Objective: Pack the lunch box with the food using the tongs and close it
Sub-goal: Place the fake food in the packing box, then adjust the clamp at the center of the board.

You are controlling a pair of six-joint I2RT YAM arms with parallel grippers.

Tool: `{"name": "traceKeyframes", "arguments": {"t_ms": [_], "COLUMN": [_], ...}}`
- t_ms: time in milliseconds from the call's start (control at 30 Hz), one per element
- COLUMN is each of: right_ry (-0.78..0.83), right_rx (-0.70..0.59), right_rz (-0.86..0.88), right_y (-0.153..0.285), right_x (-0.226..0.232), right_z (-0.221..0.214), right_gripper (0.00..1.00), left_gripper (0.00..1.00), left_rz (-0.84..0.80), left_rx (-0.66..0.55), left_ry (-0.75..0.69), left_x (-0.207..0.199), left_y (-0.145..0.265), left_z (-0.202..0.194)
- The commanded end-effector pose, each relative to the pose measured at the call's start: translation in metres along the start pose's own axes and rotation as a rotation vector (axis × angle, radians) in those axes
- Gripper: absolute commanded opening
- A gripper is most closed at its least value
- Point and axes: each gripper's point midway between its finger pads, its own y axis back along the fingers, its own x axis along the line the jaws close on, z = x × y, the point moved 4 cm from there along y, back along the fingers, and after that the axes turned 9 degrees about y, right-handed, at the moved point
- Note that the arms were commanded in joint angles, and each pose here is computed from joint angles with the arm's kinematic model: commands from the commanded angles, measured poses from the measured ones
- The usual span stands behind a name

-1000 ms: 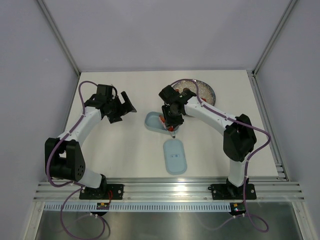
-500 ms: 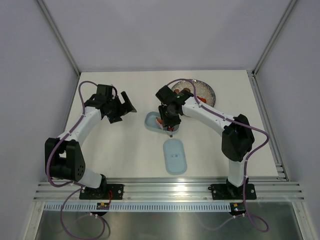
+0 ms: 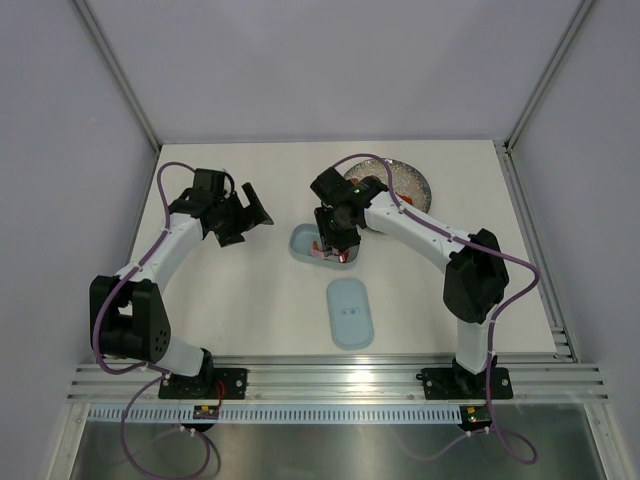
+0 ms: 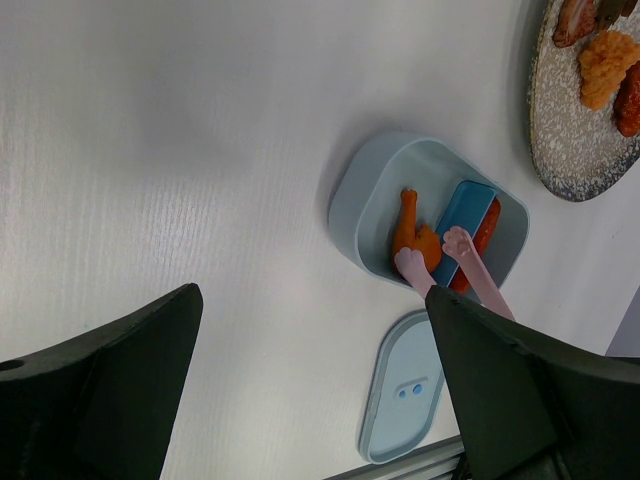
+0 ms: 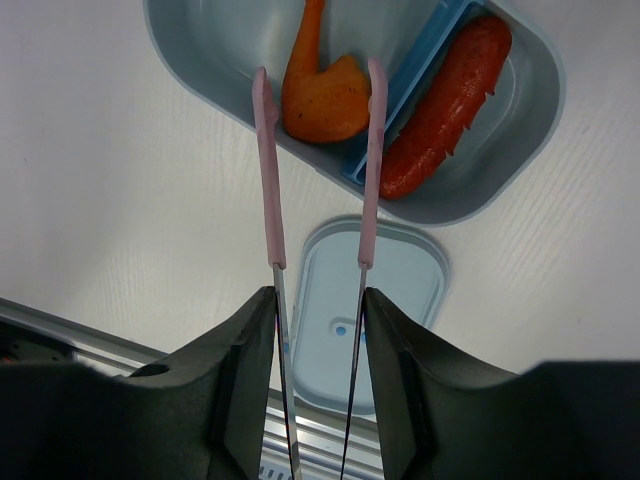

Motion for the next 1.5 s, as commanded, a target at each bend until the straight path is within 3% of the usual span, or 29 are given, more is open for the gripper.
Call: {"name": "traceKeyframes", "arguments": {"t_ms": [0,567,800,1067,1467], "right_ry": [0.013,0.003,-0.083,-0.127,-0.125], "right_rx": [-0.044,-0.195,-0.236,-0.275,-0.382], "right_rz": [0.007,-0.091,-0.130,-0.218,-0.301], "right_y": [0.010,0.045,0.052,0.059,0.064], "right_x": [0.008,-0.004,-0.043,-0.078,-0.092], "right_z": [0.011,0.058,0.075,0.074,0.080], "right_gripper": [0.46,0.45,0.43,0.41,0.40], "left_gripper": [0.99,0.99,0.99,0.99,0.99], "left_rz": [-0.050,-0.044,-0.041,-0.039,-0.034], "left_rx": [-0.021,-0.019,-0.018,-0.014,-0.010], "left_ry": [-0.010,-0.015,-0.017,-0.013,-0.010], "left_x": [-0.009,-0.008,-0.006,-0.006,-0.005], "left_y": [0.009,0.008,0.007,0.004,0.002], "left_z": [0.005,0.005,0.004,0.004,0.003]}}
